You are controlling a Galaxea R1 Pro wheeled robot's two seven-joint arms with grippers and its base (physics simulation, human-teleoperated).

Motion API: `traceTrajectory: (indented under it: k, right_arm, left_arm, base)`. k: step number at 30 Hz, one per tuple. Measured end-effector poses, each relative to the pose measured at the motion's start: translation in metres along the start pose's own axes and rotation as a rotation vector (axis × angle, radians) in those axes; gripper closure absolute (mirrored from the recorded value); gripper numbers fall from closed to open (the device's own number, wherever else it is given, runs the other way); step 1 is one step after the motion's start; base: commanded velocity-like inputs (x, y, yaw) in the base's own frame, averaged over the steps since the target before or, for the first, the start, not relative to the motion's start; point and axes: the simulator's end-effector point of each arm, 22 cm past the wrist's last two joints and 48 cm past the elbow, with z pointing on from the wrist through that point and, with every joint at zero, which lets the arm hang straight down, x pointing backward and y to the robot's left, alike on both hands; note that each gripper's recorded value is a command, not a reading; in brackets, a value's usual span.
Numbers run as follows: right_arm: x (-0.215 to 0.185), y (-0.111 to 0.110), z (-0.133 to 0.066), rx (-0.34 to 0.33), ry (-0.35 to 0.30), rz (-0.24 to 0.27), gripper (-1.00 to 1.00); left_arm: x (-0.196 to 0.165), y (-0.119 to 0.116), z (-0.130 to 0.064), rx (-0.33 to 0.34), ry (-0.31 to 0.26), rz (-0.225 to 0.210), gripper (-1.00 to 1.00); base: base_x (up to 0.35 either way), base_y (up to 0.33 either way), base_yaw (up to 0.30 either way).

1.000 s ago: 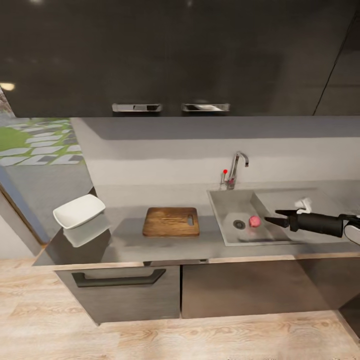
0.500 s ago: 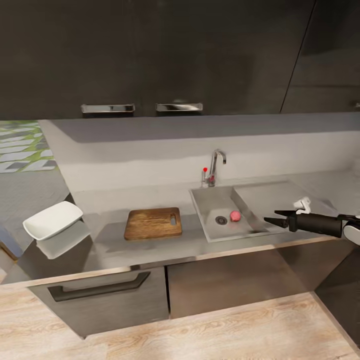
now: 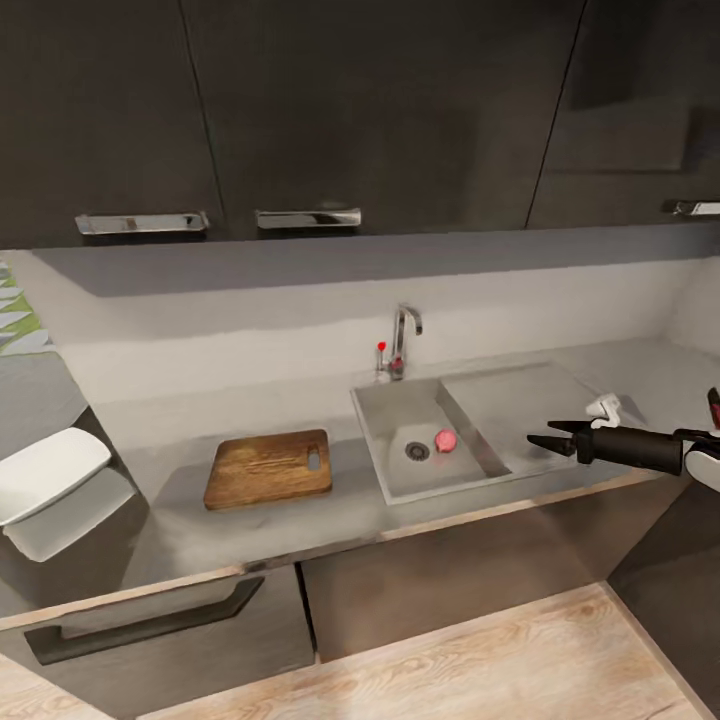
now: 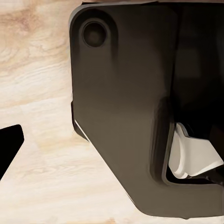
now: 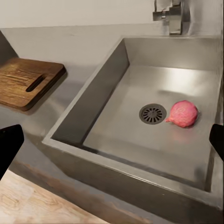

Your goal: In the kitchen, take the Vidalia onion out of the sink, dice it on the chopping board with the paring knife, put the diced onion into the bowl on the countertop, then place both the paring knife and the chopping board into the sink.

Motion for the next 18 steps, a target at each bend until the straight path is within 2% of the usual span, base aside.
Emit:
traceTrajectory:
  k: [12,18]
  right_arm:
    - [-0.0002,0.0013,0.002,-0.003,-0.001,0.0,-1.0]
    - [-0.0002,0.001,0.0026,-0.003,-0.002,0.0,-1.0]
  left_arm:
    - [0.0002,-0.0018,0.0,0.002,0.001,0.001,-1.0]
    - [0.0003,-0.0025,0.0001,0.003,0.001,0.001,-1.0]
  base:
    - [0.281,-0.225,-0.001]
    - [0.088,-0.289,0.0]
